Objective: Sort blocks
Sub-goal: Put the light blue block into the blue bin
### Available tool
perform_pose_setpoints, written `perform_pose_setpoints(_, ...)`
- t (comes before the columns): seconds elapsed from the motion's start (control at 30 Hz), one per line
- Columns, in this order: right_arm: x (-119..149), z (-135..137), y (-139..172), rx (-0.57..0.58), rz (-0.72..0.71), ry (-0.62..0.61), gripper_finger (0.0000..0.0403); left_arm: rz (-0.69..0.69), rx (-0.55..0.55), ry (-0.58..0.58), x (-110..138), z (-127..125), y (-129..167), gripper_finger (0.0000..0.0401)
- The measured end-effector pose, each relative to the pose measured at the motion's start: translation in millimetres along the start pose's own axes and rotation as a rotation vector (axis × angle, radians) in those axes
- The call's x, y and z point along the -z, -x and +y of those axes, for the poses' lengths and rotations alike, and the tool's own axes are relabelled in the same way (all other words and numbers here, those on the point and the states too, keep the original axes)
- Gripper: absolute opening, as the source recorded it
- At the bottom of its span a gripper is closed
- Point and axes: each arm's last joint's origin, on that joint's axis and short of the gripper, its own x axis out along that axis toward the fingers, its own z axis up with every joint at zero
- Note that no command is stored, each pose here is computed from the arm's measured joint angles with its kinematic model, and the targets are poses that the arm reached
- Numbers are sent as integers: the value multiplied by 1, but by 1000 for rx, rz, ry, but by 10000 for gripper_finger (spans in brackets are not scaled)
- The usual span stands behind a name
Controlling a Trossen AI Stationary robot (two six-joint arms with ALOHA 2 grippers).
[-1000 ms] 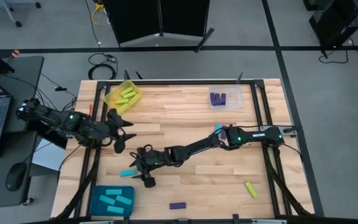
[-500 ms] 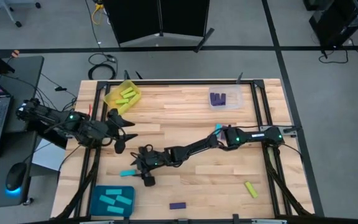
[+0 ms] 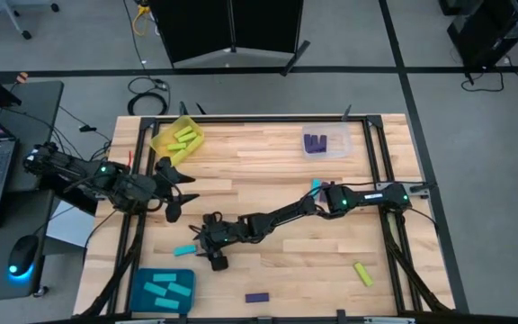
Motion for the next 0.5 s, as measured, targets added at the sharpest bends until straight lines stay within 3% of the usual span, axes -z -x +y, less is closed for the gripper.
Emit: perform_pose_setpoints(0.5, -3, 2, 0, -7, -27, 14, 252, -2, -4, 0, 0, 0, 0, 257)
